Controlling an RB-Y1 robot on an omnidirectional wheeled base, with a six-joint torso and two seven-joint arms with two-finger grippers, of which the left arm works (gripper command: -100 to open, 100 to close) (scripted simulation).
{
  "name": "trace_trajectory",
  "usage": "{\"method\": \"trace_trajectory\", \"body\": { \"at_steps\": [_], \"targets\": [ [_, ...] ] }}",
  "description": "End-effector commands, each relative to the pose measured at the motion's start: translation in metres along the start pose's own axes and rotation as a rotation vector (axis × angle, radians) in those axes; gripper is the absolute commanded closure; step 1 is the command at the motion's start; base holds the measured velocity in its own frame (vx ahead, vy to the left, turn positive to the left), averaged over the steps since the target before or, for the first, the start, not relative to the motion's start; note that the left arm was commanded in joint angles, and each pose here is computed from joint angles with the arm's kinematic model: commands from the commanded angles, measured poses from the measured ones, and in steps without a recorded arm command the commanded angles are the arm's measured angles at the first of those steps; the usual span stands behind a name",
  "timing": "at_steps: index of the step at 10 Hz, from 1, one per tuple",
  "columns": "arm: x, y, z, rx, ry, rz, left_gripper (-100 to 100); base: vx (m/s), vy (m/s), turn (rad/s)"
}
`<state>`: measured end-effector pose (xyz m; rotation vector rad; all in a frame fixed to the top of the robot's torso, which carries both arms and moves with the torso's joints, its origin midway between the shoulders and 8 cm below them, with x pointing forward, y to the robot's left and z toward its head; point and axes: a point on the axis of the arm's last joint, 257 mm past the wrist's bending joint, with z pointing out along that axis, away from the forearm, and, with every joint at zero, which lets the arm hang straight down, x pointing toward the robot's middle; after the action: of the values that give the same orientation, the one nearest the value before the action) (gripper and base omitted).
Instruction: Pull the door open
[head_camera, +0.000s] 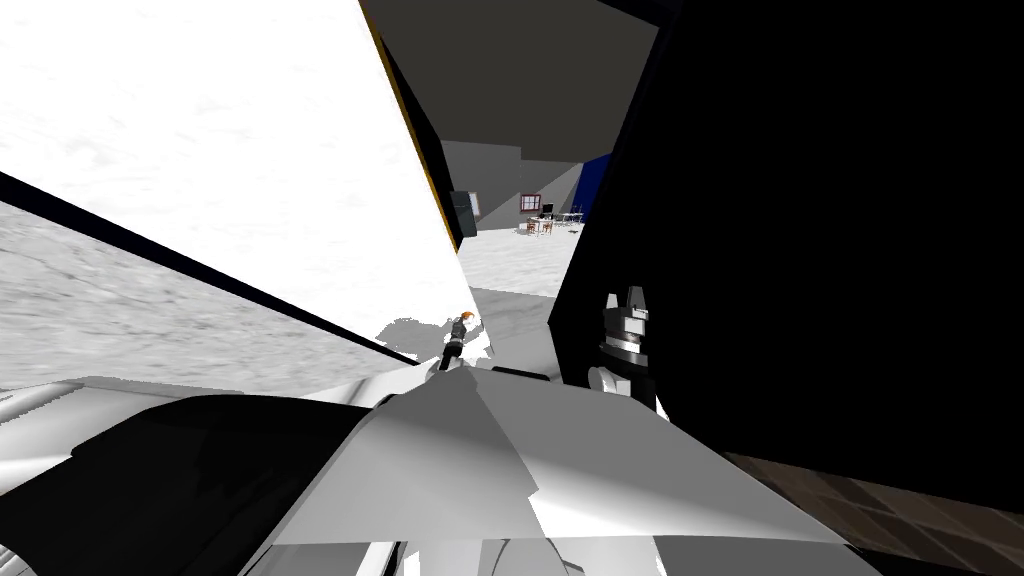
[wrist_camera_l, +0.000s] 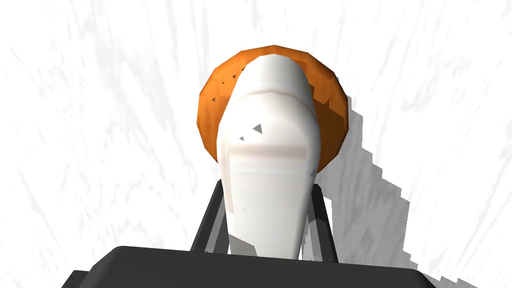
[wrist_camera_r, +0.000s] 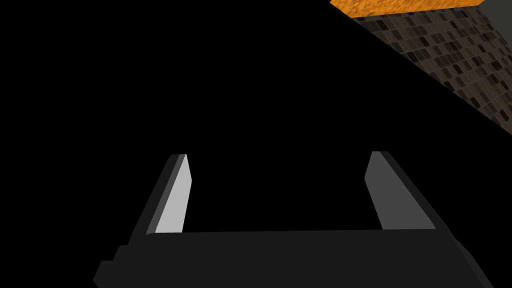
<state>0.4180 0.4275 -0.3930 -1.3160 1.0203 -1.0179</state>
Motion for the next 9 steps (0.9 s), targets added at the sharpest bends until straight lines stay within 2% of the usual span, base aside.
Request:
{"method": "trace_trajectory", "body": {
  "at_steps": [1, 2, 3, 9],
  "targets": [
    [-0.002, -0.002, -0.0005, 0.001, 0.017, -0.002, 100, -0.214, 0.041, -0.188],
    [-0.003, -0.002, -0.0014, -0.001, 0.03, -0.003, 100, -0.236, 0.044, -0.191],
    [-0.001, -0.001, -0.0006, -0.001, 0.023, -0.002, 100, -0.108, 0.016, -0.053],
    [-0.017, -0.001, -0.0198, 0.0, 0.077, -0.002, 100, -0.181, 0.0, -0.139]
  ]
}}
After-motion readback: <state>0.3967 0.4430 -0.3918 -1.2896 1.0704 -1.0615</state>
